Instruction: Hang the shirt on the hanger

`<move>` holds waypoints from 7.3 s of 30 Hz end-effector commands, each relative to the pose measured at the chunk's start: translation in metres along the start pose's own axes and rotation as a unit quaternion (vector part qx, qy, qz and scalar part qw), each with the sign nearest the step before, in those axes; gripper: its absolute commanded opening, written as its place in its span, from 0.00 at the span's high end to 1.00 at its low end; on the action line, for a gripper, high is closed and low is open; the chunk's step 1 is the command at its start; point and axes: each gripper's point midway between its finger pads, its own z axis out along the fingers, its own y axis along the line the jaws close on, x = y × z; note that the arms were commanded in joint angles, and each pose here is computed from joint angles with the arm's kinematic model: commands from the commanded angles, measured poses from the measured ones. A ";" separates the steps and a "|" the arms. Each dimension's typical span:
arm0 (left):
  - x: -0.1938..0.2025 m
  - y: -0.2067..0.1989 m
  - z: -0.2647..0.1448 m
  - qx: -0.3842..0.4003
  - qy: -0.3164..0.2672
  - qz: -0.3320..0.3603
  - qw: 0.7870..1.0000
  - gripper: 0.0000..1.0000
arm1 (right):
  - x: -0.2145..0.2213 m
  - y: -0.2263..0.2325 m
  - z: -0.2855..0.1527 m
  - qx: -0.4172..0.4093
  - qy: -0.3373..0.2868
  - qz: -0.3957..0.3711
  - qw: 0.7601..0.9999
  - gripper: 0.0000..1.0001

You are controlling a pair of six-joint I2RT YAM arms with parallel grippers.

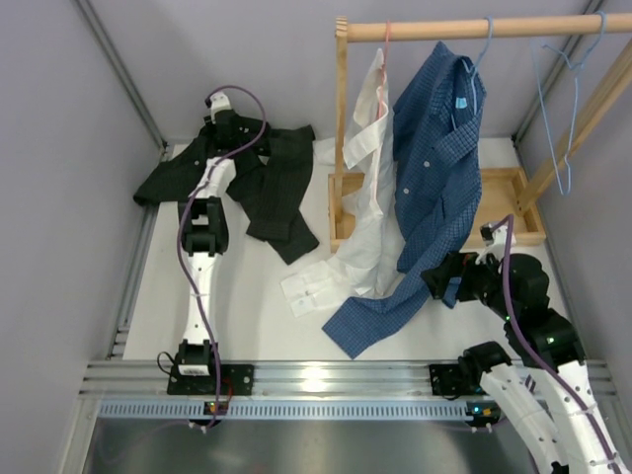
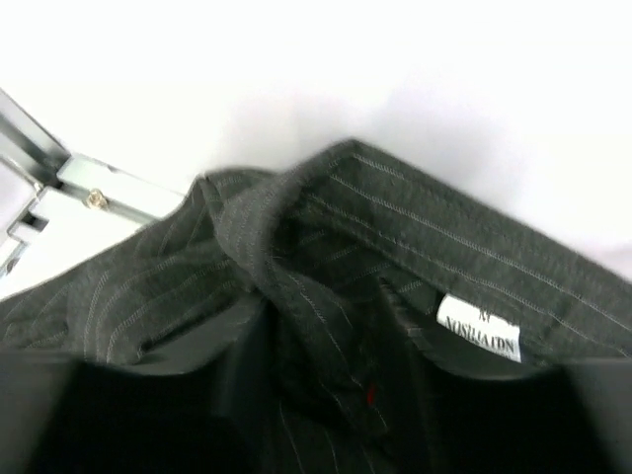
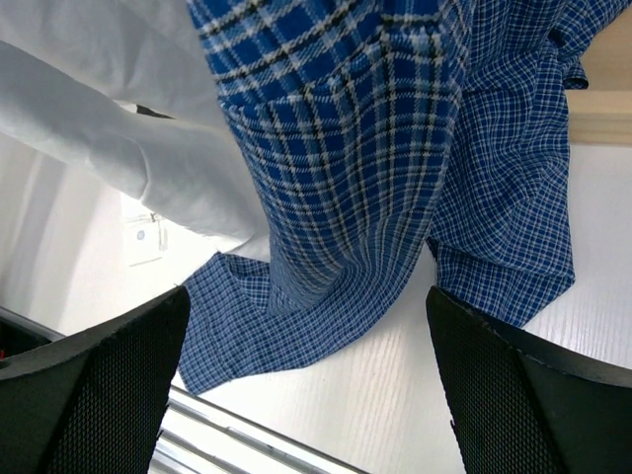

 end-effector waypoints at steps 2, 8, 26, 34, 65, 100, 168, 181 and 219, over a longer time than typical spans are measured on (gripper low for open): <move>-0.044 0.003 0.007 0.003 -0.071 -0.025 0.997 0.72 | -0.021 0.005 0.009 -0.006 -0.029 -0.009 1.000 0.01; -0.088 -0.007 -0.027 0.032 -0.073 0.001 0.997 0.96 | -0.036 0.002 0.007 0.011 -0.044 -0.019 0.999 0.01; -0.175 0.029 -0.476 0.234 0.002 -0.061 0.970 1.00 | -0.132 0.112 -0.082 -0.209 -0.165 -0.112 0.957 0.03; -0.142 0.041 -0.595 0.416 0.085 -0.082 0.902 1.00 | -0.123 0.200 -0.105 -0.471 -0.062 -0.118 0.872 0.12; -0.247 0.075 -0.629 0.405 -0.056 -0.108 0.906 1.00 | -0.124 0.341 0.070 -0.314 -0.096 -0.214 0.920 1.00; -0.077 0.005 -0.692 0.695 0.088 -0.145 0.698 0.02 | -0.023 0.136 -0.005 -0.161 -0.078 -0.136 0.975 0.94; 0.030 -0.086 -0.705 0.550 0.161 0.114 0.812 1.00 | -0.023 0.150 0.053 -0.024 -0.046 -0.161 0.986 0.94; 0.033 -0.098 -0.761 0.689 0.158 0.018 0.707 1.00 | -0.027 0.169 -0.012 -0.224 -0.053 -0.257 0.939 0.27; -0.015 -0.060 -0.671 0.443 0.137 0.006 0.886 0.02 | -0.012 0.147 0.033 -0.133 -0.049 -0.367 0.919 1.00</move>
